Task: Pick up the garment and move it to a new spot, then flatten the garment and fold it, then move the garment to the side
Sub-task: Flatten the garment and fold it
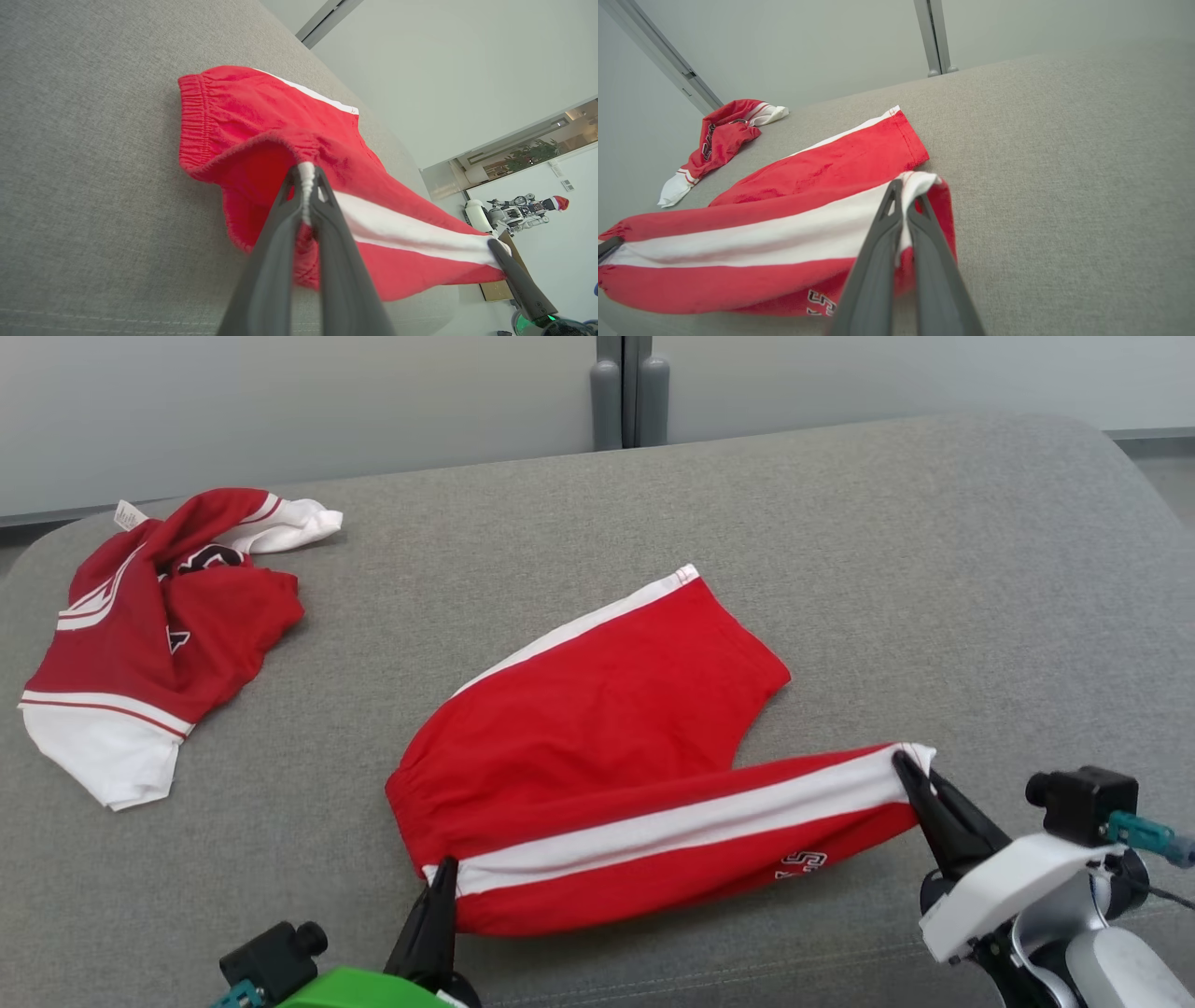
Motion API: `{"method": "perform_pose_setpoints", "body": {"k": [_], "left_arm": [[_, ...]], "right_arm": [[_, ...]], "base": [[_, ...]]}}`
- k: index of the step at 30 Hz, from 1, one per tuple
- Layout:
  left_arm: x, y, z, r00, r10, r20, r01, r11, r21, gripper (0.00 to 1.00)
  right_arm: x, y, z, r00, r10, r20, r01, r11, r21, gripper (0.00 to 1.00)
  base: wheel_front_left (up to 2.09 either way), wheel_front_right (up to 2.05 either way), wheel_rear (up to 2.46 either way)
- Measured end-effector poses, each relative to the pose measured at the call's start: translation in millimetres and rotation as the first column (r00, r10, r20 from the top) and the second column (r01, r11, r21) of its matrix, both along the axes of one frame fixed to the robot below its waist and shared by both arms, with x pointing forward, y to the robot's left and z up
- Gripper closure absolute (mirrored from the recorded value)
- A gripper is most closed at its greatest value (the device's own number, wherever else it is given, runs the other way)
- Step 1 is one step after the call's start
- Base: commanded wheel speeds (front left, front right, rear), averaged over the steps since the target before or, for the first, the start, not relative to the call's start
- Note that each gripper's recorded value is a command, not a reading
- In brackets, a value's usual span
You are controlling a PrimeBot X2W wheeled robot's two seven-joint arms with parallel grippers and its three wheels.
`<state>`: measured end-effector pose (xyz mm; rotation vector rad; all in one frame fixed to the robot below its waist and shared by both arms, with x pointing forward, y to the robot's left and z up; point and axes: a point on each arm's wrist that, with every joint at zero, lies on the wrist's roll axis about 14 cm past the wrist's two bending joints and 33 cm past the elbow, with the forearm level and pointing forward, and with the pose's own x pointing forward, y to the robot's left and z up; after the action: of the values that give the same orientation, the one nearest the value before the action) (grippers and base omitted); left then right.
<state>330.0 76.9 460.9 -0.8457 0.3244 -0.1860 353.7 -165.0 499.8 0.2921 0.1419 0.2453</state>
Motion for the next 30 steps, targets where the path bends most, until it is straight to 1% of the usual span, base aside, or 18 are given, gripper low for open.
{"method": "perform_pose_setpoints", "body": {"k": [7,14,18,19,23,30], "left_arm": [[24.5,0.4,5.0,0.999,0.025,-0.031,-0.024,1.0,0.011,1.0],[60.5,17.3,-0.9,0.991,0.098,-0.09,-0.095,0.995,0.045,1.0],[81.5,28.6,-7.5,0.982,0.145,-0.123,-0.139,0.989,0.053,1.0],[90.5,33.8,-12.8,0.975,0.172,-0.143,-0.167,0.985,0.05,1.0],[107.7,39.2,-20.9,0.965,0.201,-0.167,-0.195,0.98,0.051,1.0],[122.2,48.5,-43.9,0.946,0.238,-0.221,-0.222,0.97,0.096,1.0]], "right_arm": [[53.2,12.6,8.0,0.998,0.067,0.006,-0.067,0.997,-0.044,1.0],[109.6,31.1,9.0,0.989,0.146,-0.027,-0.148,0.983,-0.113,1.0],[140.4,46.3,5.9,0.981,0.184,-0.055,-0.189,0.975,-0.12,1.0],[154.9,52.2,1.3,0.977,0.198,-0.075,-0.206,0.97,-0.131,1.0],[180.7,65.1,-10.0,0.969,0.22,-0.115,-0.234,0.963,-0.134,1.0],[210.1,81.5,-39.5,0.95,0.24,-0.197,-0.27,0.952,-0.142,1.0]], "base": [[0.0,0.0,0.0],[0.0,0.0,0.0],[0.0,0.0,0.0],[0.0,0.0,0.0],[0.0,0.0,0.0],[0.0,0.0,0.0]]}}
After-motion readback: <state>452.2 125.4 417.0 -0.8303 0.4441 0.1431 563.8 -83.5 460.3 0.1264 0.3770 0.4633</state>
